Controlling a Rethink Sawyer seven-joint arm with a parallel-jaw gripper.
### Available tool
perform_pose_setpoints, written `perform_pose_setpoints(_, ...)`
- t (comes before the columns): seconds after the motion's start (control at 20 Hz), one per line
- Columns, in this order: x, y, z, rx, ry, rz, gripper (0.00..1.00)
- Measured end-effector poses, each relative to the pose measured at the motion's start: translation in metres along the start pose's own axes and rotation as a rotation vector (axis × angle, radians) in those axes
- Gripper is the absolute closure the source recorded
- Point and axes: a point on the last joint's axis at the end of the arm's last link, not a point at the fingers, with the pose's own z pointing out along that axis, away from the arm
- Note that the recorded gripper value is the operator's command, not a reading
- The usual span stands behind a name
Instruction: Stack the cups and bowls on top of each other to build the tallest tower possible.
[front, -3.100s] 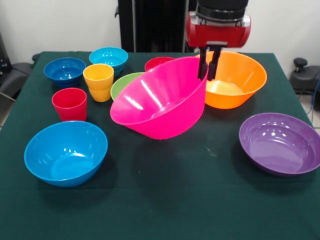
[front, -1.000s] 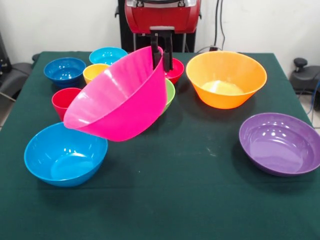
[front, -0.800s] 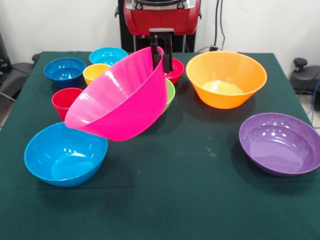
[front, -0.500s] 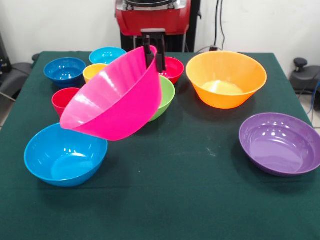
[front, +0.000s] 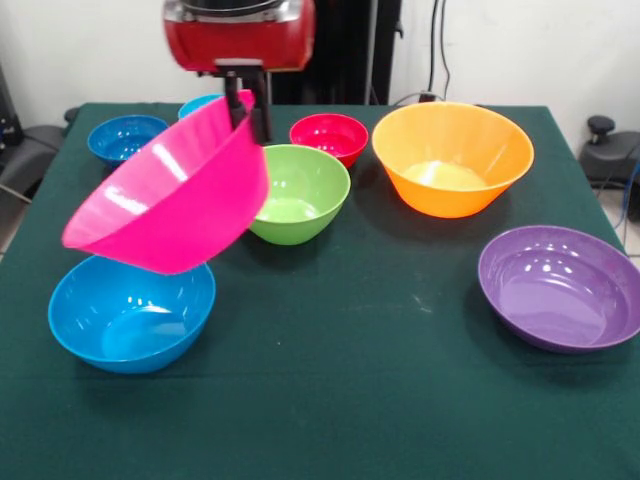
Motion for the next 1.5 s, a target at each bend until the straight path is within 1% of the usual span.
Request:
perform_pose_setpoints(0.1,0.000,-0.015,0.001,0.002,-0.001,0.007,1.00)
perform_pose_setpoints(0.3,0.001,-0.033,0.009,0.000,0.006,0.016,1.00)
perform_pose_setpoints(0.4,0.001,-0.036,0.012,-0.003,0.009,0.016,1.00)
perform_pose_setpoints(0.6,0.002,-0.045,0.026,-0.019,0.022,0.014,1.00)
perform_pose_setpoints(0.65,0.003,-0.049,0.036,-0.026,0.022,0.005,0.00)
perform_pose_setpoints(0.75,0.002,-0.049,0.036,-0.026,0.020,0.004,0.00)
perform_pose_setpoints(0.95,-0.002,-0.049,0.040,-0.035,-0.003,-0.010,0.00)
perform_pose_setpoints(1.15,-0.008,-0.046,0.040,-0.039,-0.041,-0.029,0.00)
perform_pose_setpoints(1.3,-0.014,-0.041,0.038,-0.053,-0.069,-0.039,0.00)
perform_pose_setpoints(1.5,-0.017,-0.035,0.037,-0.065,-0.078,-0.047,0.00)
